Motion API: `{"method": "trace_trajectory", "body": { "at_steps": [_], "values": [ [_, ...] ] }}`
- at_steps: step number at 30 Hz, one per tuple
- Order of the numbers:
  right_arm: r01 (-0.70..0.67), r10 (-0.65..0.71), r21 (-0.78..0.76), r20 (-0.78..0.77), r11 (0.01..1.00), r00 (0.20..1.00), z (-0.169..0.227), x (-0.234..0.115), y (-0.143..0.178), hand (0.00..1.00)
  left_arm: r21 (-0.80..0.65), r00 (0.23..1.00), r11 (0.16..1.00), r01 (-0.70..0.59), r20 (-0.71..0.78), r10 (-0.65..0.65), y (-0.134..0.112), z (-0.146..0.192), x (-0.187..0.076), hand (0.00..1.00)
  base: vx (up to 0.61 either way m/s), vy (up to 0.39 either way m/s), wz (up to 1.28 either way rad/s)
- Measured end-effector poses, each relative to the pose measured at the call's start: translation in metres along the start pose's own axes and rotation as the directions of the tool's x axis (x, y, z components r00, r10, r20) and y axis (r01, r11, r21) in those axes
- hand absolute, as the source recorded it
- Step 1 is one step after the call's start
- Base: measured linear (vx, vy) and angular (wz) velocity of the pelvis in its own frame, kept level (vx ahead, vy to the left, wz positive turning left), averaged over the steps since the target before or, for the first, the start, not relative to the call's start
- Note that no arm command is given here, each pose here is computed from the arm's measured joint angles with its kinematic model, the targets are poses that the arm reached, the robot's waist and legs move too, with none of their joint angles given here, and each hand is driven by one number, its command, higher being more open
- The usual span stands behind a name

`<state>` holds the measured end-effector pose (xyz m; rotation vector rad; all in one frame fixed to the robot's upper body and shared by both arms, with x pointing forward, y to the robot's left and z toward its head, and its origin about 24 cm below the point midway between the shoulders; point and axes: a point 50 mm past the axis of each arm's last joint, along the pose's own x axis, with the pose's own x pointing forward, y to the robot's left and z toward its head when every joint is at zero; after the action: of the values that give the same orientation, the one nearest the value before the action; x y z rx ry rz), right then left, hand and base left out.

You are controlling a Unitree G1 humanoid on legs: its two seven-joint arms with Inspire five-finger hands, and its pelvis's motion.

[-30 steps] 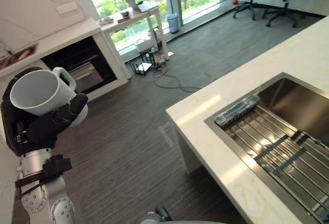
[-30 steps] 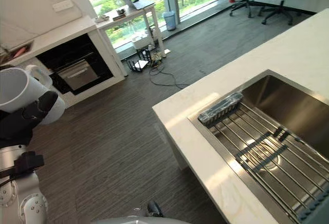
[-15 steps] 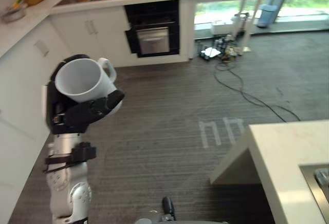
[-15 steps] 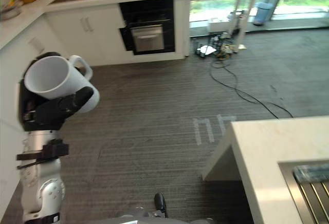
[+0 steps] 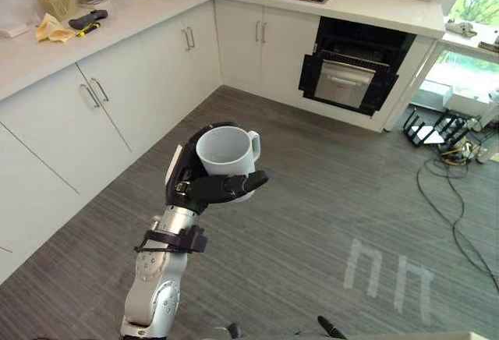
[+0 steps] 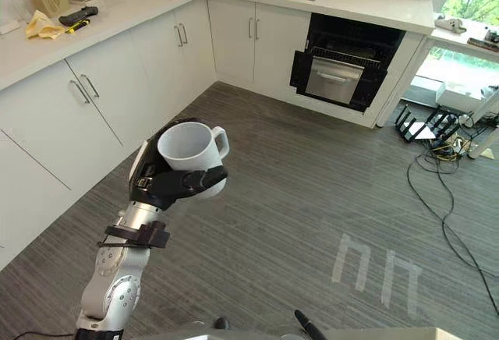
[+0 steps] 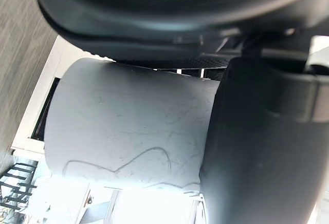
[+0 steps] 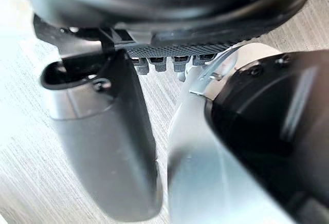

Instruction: Walk over to the sink, pick up the cup, carry it to the dishwasher, place the cup inside the dishwasher, then close the dishwasher door

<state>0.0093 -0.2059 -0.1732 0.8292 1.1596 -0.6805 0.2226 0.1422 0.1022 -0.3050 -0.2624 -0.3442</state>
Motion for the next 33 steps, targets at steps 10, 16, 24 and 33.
{"method": "trace_trajectory", "body": {
  "at_steps": [10,16,24,33],
  "values": [
    [-0.021,0.017,-0.099,-0.045,0.995,0.999,0.004,0.0,0.0,1.0,0.05,0.999,0.998,0.031,-0.017,-0.03,0.008,0.001,0.005,0.0,0.03,0.001,-0.15],
    [-0.044,0.039,-0.099,-0.047,0.994,0.998,0.004,0.0,0.002,1.0,0.04,0.993,0.999,-0.005,-0.117,0.01,0.019,-0.019,-0.001,0.0,-0.13,-0.075,-0.21],
    [-0.049,0.044,-0.098,-0.055,0.994,0.997,-0.006,-0.002,0.0,1.0,-0.042,0.975,0.999,0.005,-0.222,-0.014,0.012,-0.051,-0.006,0.0,-0.05,-0.064,-0.01],
    [-0.062,0.053,-0.175,-0.054,0.983,0.997,0.0,-0.003,-0.002,1.0,-0.115,0.961,0.984,-0.137,-0.255,0.105,0.017,-0.063,-0.02,0.0,0.0,-0.031,-0.01]
  ]
}}
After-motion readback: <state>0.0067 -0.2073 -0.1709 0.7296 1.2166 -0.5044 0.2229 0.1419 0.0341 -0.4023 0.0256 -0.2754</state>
